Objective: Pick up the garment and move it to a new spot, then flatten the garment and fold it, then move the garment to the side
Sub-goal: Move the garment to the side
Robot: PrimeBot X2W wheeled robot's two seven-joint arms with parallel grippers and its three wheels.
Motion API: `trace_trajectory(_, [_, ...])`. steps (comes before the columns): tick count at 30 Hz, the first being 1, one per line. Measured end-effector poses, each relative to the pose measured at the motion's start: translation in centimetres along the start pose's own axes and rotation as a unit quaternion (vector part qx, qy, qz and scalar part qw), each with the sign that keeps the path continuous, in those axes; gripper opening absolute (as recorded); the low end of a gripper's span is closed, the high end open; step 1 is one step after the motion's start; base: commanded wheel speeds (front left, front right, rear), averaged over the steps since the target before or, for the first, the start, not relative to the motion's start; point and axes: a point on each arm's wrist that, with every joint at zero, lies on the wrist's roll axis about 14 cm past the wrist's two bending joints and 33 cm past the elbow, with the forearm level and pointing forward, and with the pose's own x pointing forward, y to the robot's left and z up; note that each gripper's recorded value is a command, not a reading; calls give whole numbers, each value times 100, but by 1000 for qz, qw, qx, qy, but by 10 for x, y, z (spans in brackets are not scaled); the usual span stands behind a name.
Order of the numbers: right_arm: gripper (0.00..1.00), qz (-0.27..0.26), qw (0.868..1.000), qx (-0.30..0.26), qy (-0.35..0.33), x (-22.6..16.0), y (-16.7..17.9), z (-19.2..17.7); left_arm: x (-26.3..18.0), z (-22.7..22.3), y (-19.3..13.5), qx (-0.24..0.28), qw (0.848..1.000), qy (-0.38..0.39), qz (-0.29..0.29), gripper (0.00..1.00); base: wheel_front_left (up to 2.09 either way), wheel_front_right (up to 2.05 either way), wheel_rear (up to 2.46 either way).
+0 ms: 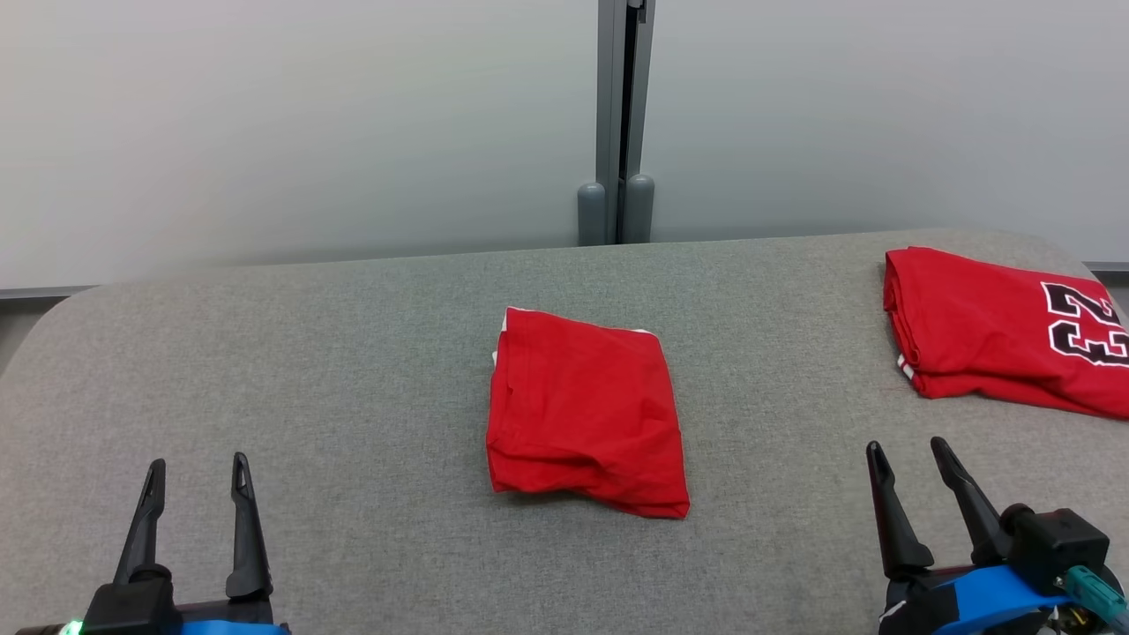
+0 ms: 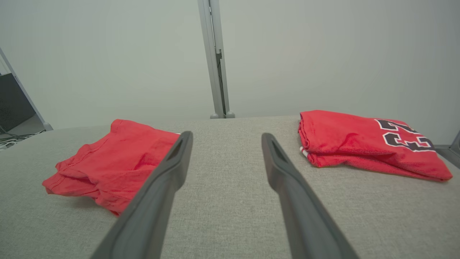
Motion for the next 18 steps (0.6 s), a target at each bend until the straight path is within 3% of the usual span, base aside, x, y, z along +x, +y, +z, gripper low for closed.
trace_trajectory(18, [100, 2, 999, -1, 33, -1, 6, -7, -5, -12, -1, -22, 997, 76, -17, 100, 0, 0, 0])
